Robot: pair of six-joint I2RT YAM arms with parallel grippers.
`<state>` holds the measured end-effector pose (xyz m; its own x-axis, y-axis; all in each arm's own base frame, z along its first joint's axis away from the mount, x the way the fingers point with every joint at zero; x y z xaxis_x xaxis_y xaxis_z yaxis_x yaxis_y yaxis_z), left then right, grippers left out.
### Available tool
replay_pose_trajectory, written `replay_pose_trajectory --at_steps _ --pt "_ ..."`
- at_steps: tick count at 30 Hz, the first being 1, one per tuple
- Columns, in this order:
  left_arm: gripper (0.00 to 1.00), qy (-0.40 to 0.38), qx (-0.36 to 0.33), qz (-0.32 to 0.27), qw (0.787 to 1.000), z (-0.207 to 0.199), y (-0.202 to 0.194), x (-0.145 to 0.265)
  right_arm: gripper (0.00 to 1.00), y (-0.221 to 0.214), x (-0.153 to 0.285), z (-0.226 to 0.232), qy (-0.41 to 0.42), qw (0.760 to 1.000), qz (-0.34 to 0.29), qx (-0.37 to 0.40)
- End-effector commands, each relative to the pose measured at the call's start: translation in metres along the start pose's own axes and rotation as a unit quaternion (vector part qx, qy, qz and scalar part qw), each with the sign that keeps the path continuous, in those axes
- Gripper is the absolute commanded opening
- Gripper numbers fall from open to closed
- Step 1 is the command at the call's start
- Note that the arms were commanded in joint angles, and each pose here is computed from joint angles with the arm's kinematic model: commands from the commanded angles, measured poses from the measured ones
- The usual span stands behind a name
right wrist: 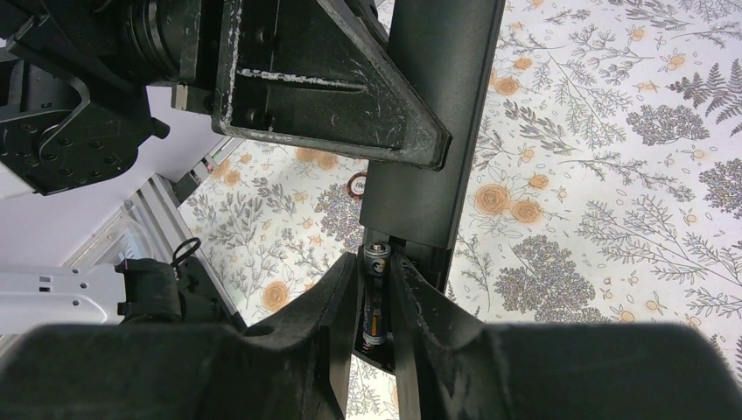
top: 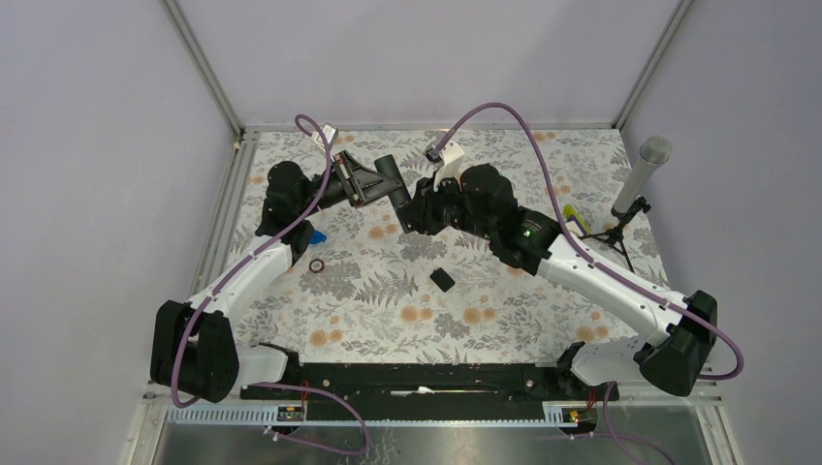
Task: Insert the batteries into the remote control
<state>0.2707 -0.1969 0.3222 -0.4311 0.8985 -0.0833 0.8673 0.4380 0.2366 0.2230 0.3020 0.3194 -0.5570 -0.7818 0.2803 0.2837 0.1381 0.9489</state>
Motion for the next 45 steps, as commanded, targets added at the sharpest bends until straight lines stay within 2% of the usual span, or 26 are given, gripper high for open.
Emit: replay_pose_trajectory --at_steps 1,5,12,28,30,34,37,40,45 --pt "0.00 -0.057 -0.053 -0.002 0.997 -0.040 0.002 0.001 0.28 0.011 0.009 0.002 0.003 1.000 -0.023 0.014" --pt "0.00 -0.057 -0.053 -0.003 0.997 -0.040 0.002 0.001 0.29 0.015 0.010 0.000 -0.010 1.000 -0.027 0.009" --pt "0.00 -0.054 -0.059 -0.002 0.997 -0.039 0.001 0.002 0.40 0.030 0.016 0.000 -0.018 0.999 -0.049 0.007" --pt "0.00 -0.063 -0.072 -0.005 0.995 -0.042 0.003 0.002 0.54 0.050 0.026 -0.002 -0.038 0.997 -0.073 0.001" --pt "0.00 -0.064 -0.077 -0.007 0.995 -0.044 0.003 0.002 0.61 0.055 0.029 -0.006 -0.062 0.995 -0.078 -0.018" --pt "0.00 -0.068 -0.082 -0.016 0.994 -0.045 0.007 0.001 0.85 0.059 0.039 -0.016 -0.124 0.986 -0.086 -0.077" --pt "0.00 -0.075 -0.081 -0.022 0.994 -0.047 0.009 -0.001 0.95 0.058 0.045 -0.014 -0.126 0.981 -0.095 -0.115" --pt "0.00 -0.087 -0.077 -0.027 0.993 -0.049 0.012 -0.002 0.99 0.053 0.048 -0.010 -0.113 0.975 -0.104 -0.157" --pt "0.00 -0.100 -0.071 -0.043 0.991 -0.058 0.014 -0.001 1.00 0.048 0.049 -0.005 -0.100 0.956 -0.118 -0.249"
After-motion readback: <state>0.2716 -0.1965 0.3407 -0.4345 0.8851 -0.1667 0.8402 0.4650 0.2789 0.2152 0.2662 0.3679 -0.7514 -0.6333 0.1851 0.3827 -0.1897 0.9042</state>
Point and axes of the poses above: each gripper's point midway between its finger pads, its own x axis back along the fingers, its own z axis along the line the jaws close on, y = z × x, the point moved 6 cm from there along x, back along the fingers, and after that the axes turned 12 degrees about x, right-handed, at the moved point
